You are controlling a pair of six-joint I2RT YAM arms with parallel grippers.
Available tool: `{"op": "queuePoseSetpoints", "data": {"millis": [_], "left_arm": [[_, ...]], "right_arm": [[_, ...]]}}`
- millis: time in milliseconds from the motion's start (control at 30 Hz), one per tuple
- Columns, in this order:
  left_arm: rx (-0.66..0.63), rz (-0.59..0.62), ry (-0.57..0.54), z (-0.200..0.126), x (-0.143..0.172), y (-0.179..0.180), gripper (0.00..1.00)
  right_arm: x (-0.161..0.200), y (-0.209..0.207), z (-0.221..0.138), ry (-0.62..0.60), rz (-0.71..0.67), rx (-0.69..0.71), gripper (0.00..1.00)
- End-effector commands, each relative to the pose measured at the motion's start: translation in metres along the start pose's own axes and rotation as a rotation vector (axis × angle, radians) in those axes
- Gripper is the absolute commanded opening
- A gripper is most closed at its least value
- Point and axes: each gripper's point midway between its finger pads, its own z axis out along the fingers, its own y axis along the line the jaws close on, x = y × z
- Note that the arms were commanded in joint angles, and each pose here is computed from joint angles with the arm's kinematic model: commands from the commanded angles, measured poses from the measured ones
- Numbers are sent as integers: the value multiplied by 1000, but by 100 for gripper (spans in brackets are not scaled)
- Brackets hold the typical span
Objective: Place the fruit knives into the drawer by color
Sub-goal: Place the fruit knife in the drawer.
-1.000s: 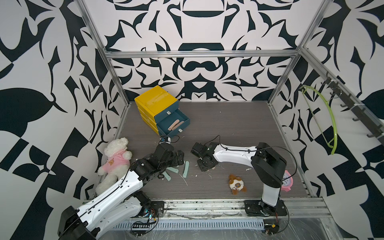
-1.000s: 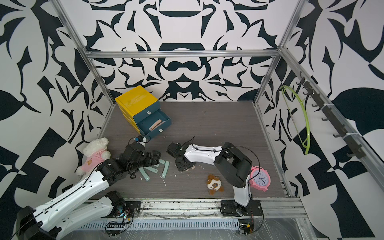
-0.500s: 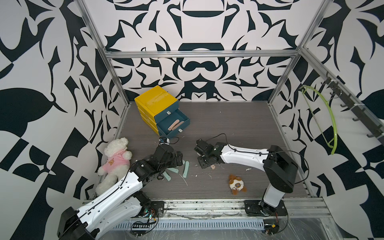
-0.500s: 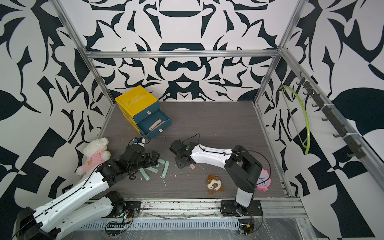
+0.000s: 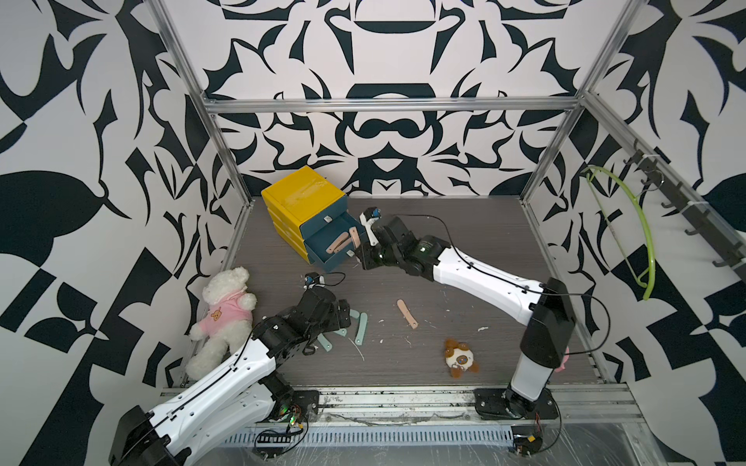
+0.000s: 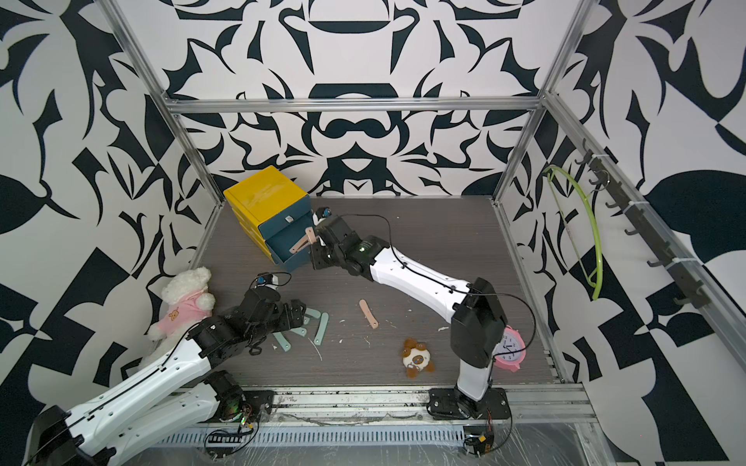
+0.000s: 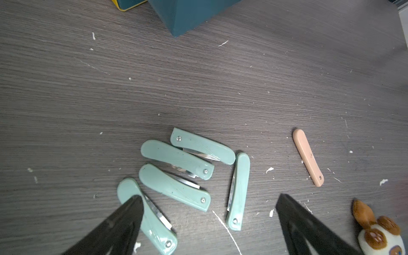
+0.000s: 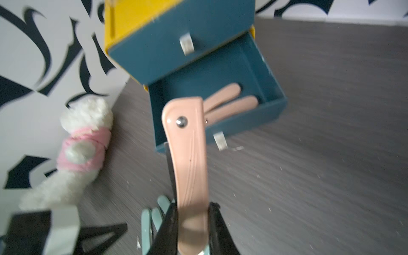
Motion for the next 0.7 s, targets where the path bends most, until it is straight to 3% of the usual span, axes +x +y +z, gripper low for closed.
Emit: {"op": "queuePoseSetpoints", "data": {"millis": [0, 133, 333, 533, 667], "left_arm": [[-17, -9, 0, -6, 0, 5, 99], [-17, -7, -3, -10, -2, 5, 99], [-14, -8, -5, -12, -3, 5, 99], [-11, 0, -8, -13, -5, 3, 99], [-7, 10, -9, -12, -7, 0, 99]], "right_arm": [[-41, 4, 15, -62, 110, -72, 7], [-66, -4, 46, -76, 220, -115, 7], [-78, -17, 80, -63, 280, -120, 10], [-79, -21, 87, -47, 285, -127, 33], [-84, -20, 80, -56, 277, -129, 42]]}}
